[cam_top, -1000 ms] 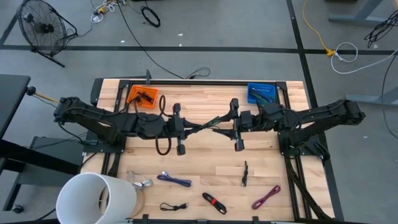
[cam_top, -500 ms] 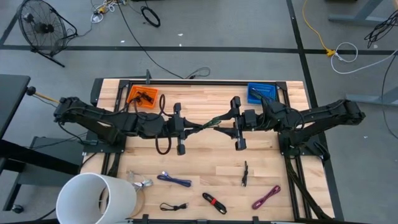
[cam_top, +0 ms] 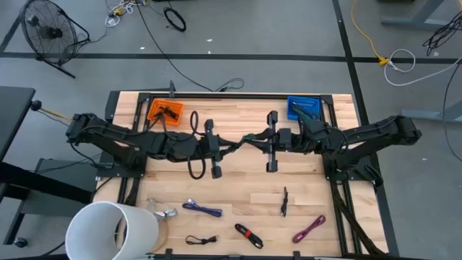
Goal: Pick & Place USB Port
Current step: Put the green charger cable into the blue bin
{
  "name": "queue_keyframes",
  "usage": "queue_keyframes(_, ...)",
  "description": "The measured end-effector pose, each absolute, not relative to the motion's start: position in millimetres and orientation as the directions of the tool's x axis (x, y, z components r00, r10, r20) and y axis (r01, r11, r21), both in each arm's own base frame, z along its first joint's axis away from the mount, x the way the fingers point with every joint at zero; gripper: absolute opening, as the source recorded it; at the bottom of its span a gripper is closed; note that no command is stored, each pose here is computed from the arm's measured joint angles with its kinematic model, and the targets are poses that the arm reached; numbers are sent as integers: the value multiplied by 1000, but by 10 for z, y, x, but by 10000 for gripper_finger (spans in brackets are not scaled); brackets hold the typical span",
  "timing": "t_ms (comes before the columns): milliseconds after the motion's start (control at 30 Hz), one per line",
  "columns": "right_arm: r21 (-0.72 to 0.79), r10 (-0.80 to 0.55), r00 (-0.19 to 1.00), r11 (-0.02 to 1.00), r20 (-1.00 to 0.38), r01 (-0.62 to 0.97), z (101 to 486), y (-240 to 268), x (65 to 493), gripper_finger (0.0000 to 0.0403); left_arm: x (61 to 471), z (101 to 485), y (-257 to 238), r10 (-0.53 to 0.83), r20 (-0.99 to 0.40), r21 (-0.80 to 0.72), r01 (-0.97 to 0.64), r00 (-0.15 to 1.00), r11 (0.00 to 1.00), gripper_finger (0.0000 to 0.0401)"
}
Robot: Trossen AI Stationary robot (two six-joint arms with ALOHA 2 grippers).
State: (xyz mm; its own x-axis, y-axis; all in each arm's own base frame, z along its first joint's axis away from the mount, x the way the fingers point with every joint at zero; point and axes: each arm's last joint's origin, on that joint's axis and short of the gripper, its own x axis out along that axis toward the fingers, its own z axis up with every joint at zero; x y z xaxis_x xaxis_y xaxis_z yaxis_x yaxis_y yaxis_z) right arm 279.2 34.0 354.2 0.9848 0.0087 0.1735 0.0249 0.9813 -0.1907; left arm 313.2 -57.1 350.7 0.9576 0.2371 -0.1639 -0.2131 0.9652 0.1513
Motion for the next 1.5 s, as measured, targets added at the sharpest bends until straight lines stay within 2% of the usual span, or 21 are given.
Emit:
queue_keyframes(233,-222,-142,987,963,73,155,3519,264,2696,6,3035,3581,-583,263,-155,181,-235,952,955,101)
queue_keyframes(500,-217,-443,880,888,-172,404,3501,-49,2220,5,2946,3471,-627,258,-286,217,-200,923,956,99)
queue_keyframes(733,-171,-616,685,779,-388,604,3367,-372,1790,5,2908,3373,-615,268,-377,195,-207,887,959,96)
queue_keyframes(933,-267,-751,454,617,-479,740,3253,-697,1610,5,2910,3376,-614,268,-374,193,-208,888,959,96)
queue_keyframes(1033,-321,-773,331,553,-541,769,3161,-881,1554,4,2912,3375,-601,272,-375,193,-212,886,958,96)
queue_keyframes(1233,-427,-725,73,481,-685,766,2908,-1265,1430,4,2912,3375,-600,272,-375,193,-213,886,958,96)
queue_keyframes(1367,-417,-636,-6,498,-772,760,2809,-1475,1350,4,2913,3374,-598,273,-375,193,-213,886,958,96)
queue_keyframes(1500,-447,-551,-135,483,-824,753,2812,-1627,1310,4,2913,3374,-599,273,-375,194,-213,886,958,96)
